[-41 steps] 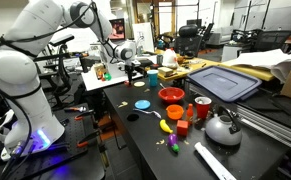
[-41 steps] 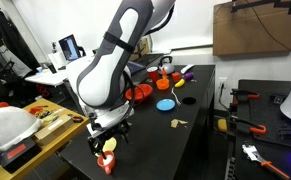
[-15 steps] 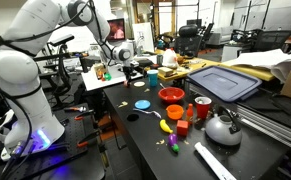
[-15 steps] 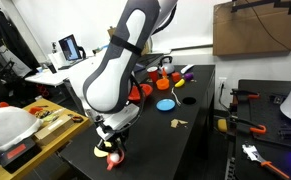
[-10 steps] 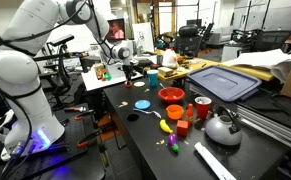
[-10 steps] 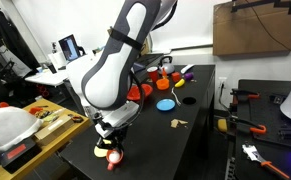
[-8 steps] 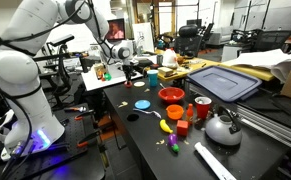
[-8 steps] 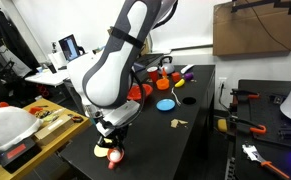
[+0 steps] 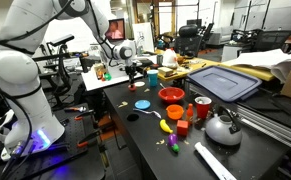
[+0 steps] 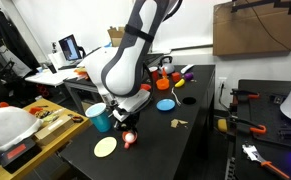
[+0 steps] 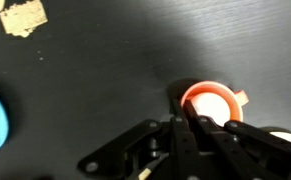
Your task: Move the left red cup to the right
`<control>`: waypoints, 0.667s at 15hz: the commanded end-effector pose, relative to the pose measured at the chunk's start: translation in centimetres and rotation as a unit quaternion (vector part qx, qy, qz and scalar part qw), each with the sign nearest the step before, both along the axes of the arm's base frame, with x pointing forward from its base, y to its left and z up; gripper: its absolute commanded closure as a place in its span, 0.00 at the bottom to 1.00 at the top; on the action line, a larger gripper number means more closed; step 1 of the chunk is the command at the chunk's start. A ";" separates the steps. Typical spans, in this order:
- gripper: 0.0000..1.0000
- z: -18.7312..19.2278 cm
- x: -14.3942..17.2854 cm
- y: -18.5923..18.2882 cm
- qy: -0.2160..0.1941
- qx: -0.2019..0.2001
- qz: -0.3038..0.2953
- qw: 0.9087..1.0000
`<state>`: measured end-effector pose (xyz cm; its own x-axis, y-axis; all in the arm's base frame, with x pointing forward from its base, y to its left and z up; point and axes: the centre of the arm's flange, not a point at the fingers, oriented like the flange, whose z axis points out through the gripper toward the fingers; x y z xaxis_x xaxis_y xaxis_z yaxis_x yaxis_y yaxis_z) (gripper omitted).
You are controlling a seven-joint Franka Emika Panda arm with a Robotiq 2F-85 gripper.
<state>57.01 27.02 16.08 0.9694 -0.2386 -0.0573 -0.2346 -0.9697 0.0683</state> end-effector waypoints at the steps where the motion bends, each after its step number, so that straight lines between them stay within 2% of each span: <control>1: 0.99 1.4 -1.7 -3.7 -0.019 -0.044 -0.037 0.998; 6: 0.99 1.9 -1.7 -7.4 -0.029 -0.088 -0.082 0.992; 10: 0.99 3.0 -1.4 -10.4 -0.038 -0.105 -0.128 0.985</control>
